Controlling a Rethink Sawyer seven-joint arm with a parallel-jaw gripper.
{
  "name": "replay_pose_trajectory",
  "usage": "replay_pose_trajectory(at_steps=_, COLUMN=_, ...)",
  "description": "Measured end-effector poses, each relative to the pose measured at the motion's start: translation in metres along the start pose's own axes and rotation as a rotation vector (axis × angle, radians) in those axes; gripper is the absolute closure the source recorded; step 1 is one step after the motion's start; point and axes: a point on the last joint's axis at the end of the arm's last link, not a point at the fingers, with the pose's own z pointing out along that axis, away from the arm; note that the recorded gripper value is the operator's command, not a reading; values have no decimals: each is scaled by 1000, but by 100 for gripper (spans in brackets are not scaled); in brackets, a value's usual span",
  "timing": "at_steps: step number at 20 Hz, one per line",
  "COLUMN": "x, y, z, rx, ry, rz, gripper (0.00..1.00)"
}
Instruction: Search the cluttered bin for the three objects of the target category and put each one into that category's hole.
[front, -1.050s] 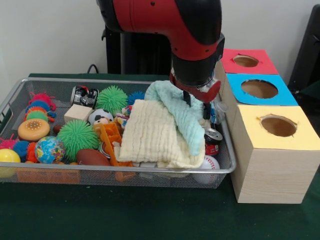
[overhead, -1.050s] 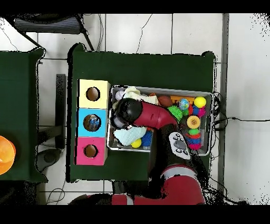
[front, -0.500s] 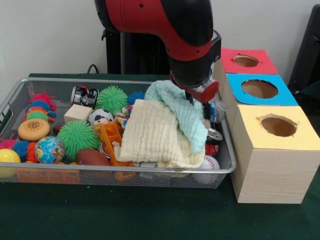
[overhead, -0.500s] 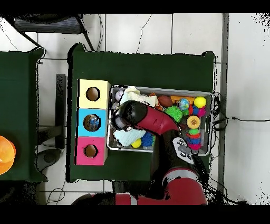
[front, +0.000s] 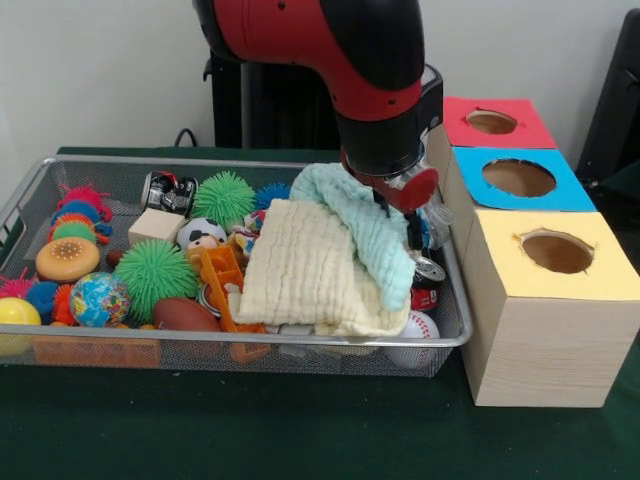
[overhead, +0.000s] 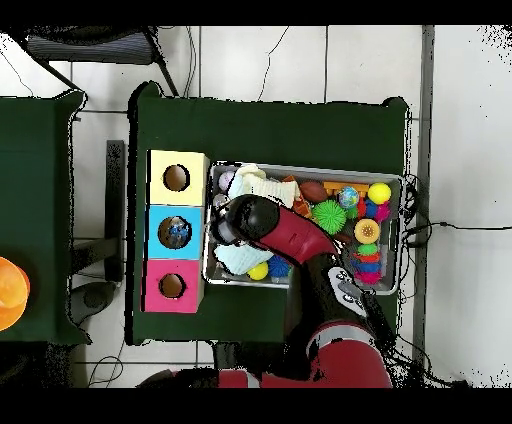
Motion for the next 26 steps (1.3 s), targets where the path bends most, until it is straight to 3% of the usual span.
replay_pose_trajectory(at_steps=6, x=7, y=-4, z=-9, rx=-7, ry=-8, rz=7, gripper=0)
replay_pose_trajectory(at_steps=17, x=34, y=-12, z=-60, rx=-18, ry=-65, rz=-7, gripper=0)
replay_pose_trajectory(at_steps=22, x=35, y=-12, z=-62, rx=-25, ry=-58, rz=9, gripper=0)
replay_pose_trajectory(at_steps=26, x=33, y=-15, z=-46, rx=-16, ry=-29, rz=29, gripper=0)
